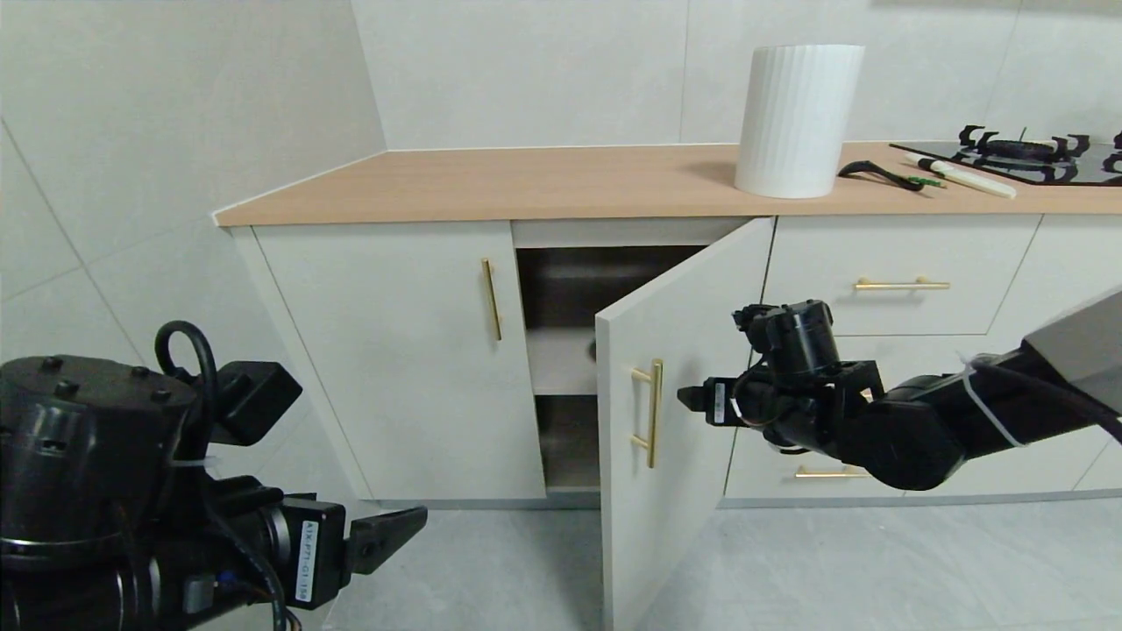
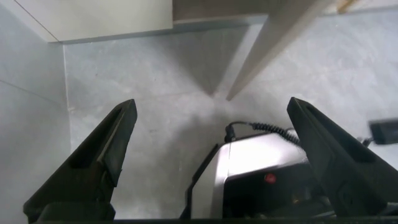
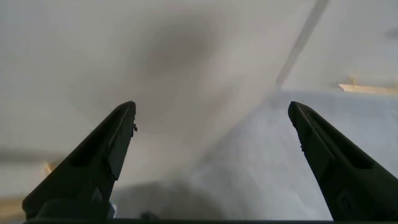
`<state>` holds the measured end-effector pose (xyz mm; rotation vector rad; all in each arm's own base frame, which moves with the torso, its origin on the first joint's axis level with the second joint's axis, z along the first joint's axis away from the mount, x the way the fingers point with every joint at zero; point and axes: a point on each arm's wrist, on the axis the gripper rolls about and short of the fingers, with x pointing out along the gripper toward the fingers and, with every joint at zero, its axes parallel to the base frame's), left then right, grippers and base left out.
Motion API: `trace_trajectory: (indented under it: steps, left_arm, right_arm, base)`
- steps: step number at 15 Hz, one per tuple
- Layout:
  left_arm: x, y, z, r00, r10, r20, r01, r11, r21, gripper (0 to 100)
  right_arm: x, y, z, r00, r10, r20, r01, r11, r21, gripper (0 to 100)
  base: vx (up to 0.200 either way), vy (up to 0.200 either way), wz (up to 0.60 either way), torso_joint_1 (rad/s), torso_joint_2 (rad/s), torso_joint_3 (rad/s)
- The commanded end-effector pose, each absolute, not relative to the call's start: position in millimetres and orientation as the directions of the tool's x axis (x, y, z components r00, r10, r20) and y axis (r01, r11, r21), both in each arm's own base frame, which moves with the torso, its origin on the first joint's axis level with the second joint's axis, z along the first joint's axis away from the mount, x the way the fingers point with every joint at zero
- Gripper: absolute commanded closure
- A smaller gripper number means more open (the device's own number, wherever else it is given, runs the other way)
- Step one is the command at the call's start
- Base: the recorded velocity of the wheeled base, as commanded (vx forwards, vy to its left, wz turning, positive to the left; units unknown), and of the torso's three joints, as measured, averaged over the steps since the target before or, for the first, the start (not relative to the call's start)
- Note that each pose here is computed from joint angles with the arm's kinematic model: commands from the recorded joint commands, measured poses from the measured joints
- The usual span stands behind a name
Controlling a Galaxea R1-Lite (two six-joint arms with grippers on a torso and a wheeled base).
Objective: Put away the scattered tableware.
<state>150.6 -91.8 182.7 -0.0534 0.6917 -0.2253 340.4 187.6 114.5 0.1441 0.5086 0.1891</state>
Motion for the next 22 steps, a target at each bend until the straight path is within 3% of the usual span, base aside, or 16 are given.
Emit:
trace_trajectory:
  steps: [1,7,13,22]
  left_arm:
    - [152,-93,180,0.741,-0.217,-0.636,0.186,0.976,-0.116,0]
    - [152,-92,180,0.741,-0.218,-0.635,0.187,0.975,-0.116,0]
    - [152,-93,180,0.741,-0.218,-0.635,0.186,0.975,-0.117,0]
    - [152,-93,178,0.736,-0.215,-0.642,0.189,0.976,-0.109,0]
  right_arm:
    - [349,190,93,0.846,0.200,-0.494,-0.125,0.975,0.182,0]
    - [362,191,81,0.880,0.165,-0.446,-0.081,0.976,0.201,0]
    - [367,192,82,0.889,0.157,-0.429,-0.055,0.969,0.240,0]
    - [379,193,76,0.910,0.103,-0.401,0.002,0.967,0.253,0]
  base:
    - [0.000,0.000,0.00,0.000,0.00,0.000]
    - [0.000,0.000,0.00,0.000,0.00,0.000]
    - [0.200,0.000,0.00,0.002,0.00,0.003]
    - [0.000,0.000,0.00,0.000,0.00,0.000]
